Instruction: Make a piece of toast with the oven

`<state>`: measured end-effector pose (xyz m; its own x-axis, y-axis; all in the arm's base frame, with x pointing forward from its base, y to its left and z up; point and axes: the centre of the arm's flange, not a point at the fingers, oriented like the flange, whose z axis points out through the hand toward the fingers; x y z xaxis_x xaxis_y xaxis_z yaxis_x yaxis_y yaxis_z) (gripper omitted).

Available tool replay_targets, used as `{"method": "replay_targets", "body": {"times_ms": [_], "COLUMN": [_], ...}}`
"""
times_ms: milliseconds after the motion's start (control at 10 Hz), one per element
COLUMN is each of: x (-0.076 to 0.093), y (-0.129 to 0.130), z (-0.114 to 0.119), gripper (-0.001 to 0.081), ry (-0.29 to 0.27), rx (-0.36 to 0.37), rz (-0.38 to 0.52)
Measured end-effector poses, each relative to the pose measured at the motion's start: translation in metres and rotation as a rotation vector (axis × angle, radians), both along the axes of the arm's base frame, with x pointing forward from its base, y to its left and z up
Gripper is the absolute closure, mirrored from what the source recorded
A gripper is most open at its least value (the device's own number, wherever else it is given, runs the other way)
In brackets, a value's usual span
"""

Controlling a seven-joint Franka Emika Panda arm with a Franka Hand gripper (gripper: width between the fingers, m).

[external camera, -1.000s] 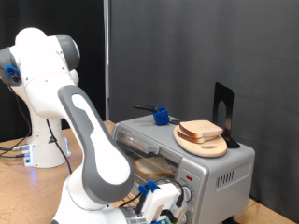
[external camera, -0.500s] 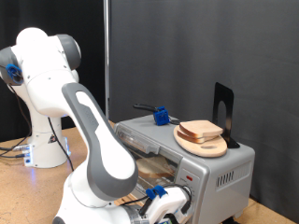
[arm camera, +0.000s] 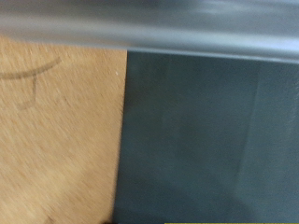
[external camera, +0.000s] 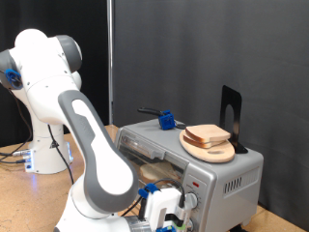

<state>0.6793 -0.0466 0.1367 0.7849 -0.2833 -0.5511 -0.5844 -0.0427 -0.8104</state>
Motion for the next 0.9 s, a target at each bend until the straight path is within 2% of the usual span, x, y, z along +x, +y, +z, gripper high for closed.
{"method": "replay_targets", "body": {"times_ms": [200,300,400,500,600,700,800,900], "x": [0.0,-0.002,-0.002,-0.003,-0.003,-0.003,-0.002,-0.006], "y": [0.0,0.0,-0.001,-0.001,-0.002,-0.002,-0.003,-0.005], "z": [-0.005,-0.01,-0.014,-0.018,-0.021,-0.024,-0.025,-0.027], "gripper": [0.0806,0.0777,0.0604,0.0604,0.0422,0.0422,0.0284,0.0154], "ry": [-0.234,-0.329,-0.434,-0.549,-0.658,-0.769,-0.875,-0.812], "rx": [0.004,-0.004,-0.014,-0.025,-0.04,-0.055,-0.073,-0.06], "rz": [-0.012,-0.021,-0.028,-0.041,-0.05,-0.068,-0.097,-0.096]}}
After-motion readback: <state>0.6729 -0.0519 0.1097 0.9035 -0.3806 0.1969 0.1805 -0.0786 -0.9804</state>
